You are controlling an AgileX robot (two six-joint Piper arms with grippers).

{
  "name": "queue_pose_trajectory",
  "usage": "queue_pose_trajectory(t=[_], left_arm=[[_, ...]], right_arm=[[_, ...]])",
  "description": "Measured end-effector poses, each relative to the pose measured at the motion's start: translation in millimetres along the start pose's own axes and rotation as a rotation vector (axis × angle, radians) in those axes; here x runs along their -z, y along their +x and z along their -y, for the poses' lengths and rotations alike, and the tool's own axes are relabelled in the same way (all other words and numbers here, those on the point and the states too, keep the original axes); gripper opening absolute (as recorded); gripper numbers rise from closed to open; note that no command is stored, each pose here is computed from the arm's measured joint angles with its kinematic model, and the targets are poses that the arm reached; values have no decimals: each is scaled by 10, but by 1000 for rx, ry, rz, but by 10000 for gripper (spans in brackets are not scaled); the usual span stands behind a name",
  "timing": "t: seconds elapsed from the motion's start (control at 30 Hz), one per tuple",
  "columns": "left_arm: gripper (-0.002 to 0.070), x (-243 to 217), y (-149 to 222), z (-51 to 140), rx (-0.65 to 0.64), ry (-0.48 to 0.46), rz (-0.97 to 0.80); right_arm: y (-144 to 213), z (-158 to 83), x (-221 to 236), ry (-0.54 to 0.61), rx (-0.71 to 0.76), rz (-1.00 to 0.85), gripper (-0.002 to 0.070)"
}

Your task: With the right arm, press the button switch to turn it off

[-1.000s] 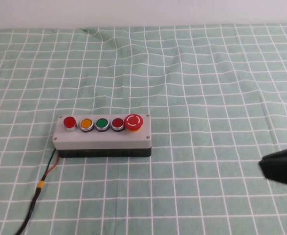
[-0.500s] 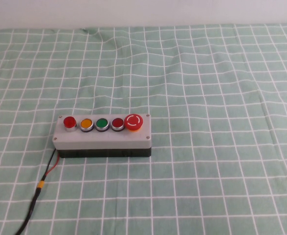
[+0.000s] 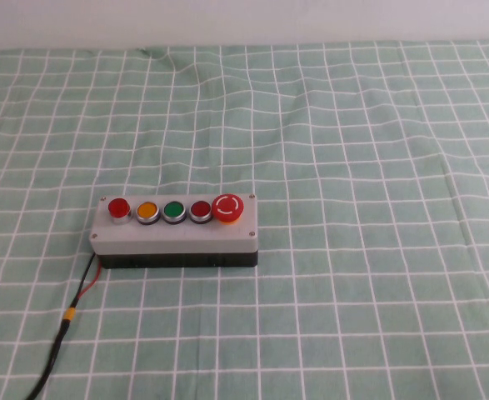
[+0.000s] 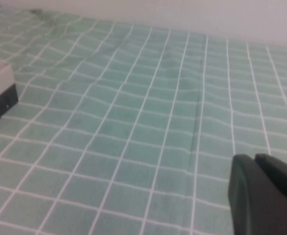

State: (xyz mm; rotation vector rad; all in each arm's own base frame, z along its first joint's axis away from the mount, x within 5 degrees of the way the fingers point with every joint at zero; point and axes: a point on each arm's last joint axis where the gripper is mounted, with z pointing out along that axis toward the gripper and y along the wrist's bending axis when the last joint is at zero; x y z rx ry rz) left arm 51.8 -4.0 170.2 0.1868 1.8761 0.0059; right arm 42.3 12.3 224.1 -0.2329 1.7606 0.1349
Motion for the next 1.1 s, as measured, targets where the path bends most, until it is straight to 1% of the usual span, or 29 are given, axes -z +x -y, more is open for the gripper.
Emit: queue_pose_trajectory(t=[0.13, 0.27, 0.5, 1.1], left_arm=[[-4, 0, 0, 0, 0, 0, 0], [-4, 0, 0, 0, 0, 0, 0], [-4, 0, 0, 0, 0, 0, 0], [-4, 0, 0, 0, 0, 0, 0]], right_arm=[[309, -6, -129, 1, -19, -63, -16], [490, -22, -186, -9, -55, -104, -16], [486, -26, -190, -13, -78, -87, -16], [485, -27, -189, -14, -80, -84, -16]])
